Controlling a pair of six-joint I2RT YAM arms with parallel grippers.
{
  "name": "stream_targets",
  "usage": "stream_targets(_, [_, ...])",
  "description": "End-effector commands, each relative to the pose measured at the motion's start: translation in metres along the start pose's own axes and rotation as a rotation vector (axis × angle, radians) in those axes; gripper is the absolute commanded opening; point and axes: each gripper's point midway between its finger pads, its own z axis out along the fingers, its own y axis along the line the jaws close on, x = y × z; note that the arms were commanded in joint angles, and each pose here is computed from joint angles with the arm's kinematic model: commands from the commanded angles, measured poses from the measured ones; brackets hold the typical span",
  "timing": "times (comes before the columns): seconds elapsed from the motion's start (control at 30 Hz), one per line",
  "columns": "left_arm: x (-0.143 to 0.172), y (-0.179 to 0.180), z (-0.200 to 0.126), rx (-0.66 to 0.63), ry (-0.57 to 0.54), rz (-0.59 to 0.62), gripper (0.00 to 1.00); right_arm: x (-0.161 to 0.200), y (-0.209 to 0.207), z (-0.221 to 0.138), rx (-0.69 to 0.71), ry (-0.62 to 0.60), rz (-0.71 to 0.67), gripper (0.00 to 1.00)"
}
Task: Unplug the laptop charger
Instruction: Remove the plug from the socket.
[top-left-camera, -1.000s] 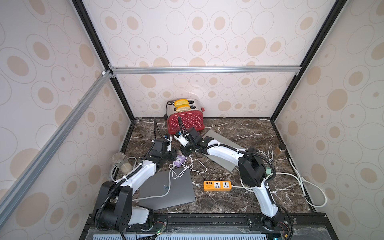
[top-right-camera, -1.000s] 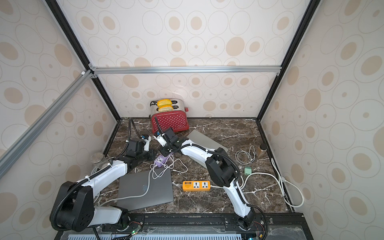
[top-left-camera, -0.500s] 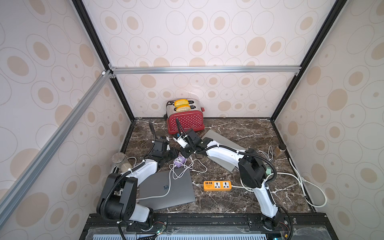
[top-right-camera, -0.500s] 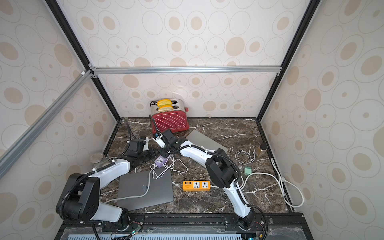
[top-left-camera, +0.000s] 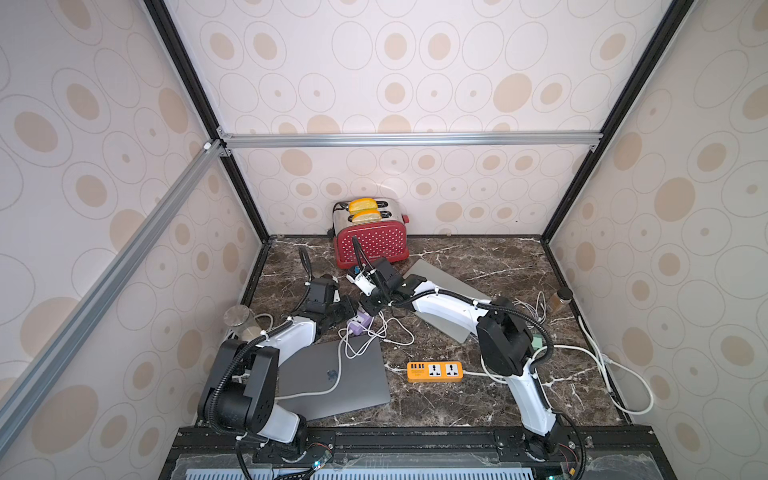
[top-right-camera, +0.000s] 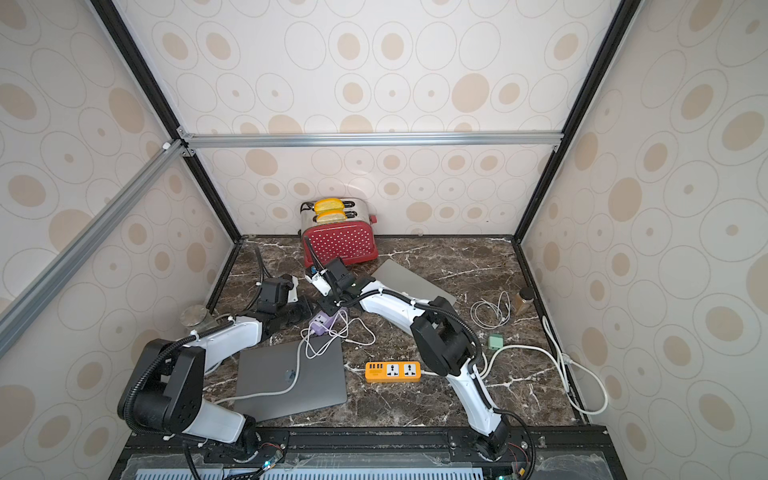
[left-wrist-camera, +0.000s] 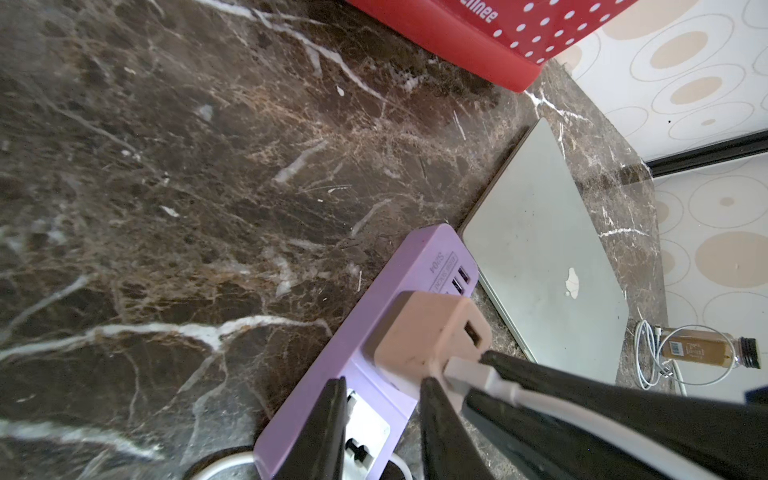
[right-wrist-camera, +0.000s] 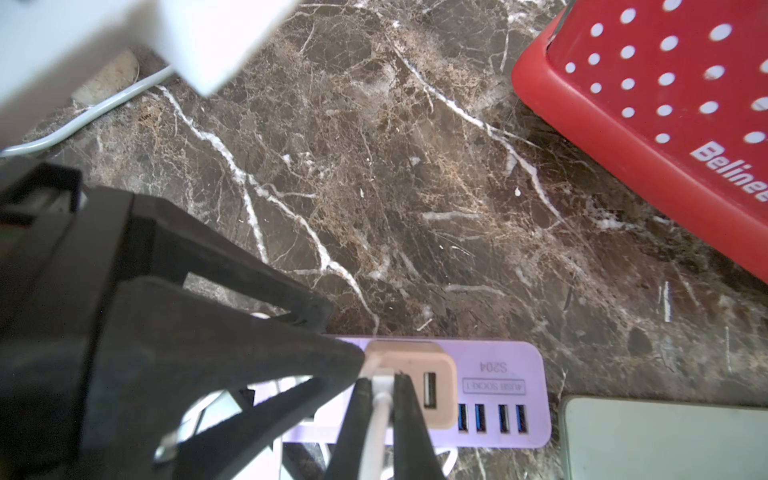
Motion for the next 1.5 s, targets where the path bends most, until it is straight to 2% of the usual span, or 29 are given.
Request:
stream_targets(0.0, [0.001, 0.007, 0.004, -0.023, 0.015, -0.014, 0.32, 0.000, 0.022, -0.008, -0.093, 0.027, 0.014, 0.00])
stream_targets(0.13, [-0.001, 0.003, 0.005, -0.002, 0.011, -0.015, 0.32, 0.003, 0.025, -0.005, -0.112, 0.039, 0.026, 0.00])
stream_targets(0.3, [-0.013, -0.014, -0.005, 0.087, -0.067, -0.014, 0.33, 0.007, 0.025, -0.003, -0.108, 0.047, 0.032, 0.00])
stream_targets(0.43, [-0.015, -0.022, -0.010, 0.129, -0.079, -0.012, 0.33, 0.008, 0.023, -0.001, -0.098, 0.044, 0.033, 0.00])
stream_targets(0.87, [-0.003, -0.015, 0.006, 0.125, -0.019, -0.037, 0.33, 0.006, 0.022, 0.000, -0.098, 0.035, 0.035, 0.00])
stream_targets(1.47, [0.040, 0.022, 0.012, 0.014, 0.091, -0.027, 0.32, -0.001, 0.024, -0.001, -0.109, 0.031, 0.040, 0.00])
